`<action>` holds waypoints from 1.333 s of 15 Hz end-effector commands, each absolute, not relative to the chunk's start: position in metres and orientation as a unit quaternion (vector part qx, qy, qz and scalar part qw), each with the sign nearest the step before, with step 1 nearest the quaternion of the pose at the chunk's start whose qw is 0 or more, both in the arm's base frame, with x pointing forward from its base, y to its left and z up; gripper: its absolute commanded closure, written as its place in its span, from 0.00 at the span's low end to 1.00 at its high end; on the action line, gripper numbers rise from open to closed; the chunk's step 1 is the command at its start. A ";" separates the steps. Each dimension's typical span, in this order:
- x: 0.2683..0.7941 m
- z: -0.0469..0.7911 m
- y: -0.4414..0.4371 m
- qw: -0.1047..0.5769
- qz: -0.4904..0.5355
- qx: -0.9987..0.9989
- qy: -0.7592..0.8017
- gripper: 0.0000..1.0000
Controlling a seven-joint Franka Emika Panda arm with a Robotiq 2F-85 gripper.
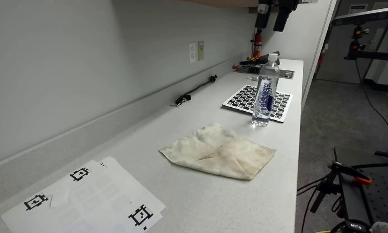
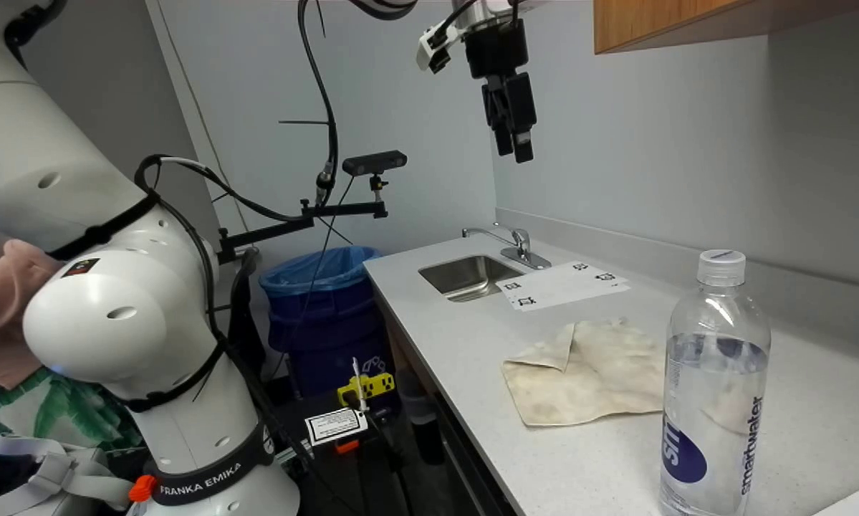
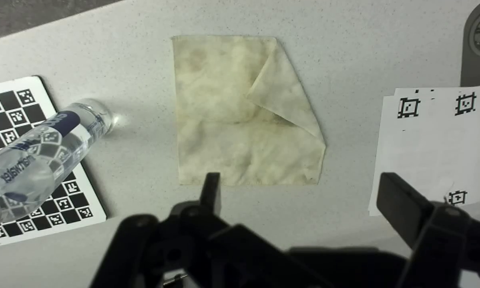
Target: Wipe the table with the white cloth
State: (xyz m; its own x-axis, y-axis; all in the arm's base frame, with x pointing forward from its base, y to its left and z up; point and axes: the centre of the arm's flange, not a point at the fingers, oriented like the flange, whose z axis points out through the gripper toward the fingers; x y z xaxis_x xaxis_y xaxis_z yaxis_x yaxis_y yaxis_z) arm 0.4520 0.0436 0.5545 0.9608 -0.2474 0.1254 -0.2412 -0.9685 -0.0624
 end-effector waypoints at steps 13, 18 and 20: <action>0.456 0.549 0.044 0.025 -0.056 -0.992 0.113 0.00; 0.461 0.522 0.041 0.034 -0.037 -0.994 0.093 0.00; 0.459 0.505 0.040 0.033 -0.026 -0.995 0.089 0.00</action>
State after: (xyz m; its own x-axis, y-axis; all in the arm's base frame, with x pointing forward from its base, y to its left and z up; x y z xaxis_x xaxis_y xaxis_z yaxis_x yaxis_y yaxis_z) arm 0.4580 0.0422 0.5246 0.9760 -0.2076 0.0657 -0.2050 -0.9778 -0.0440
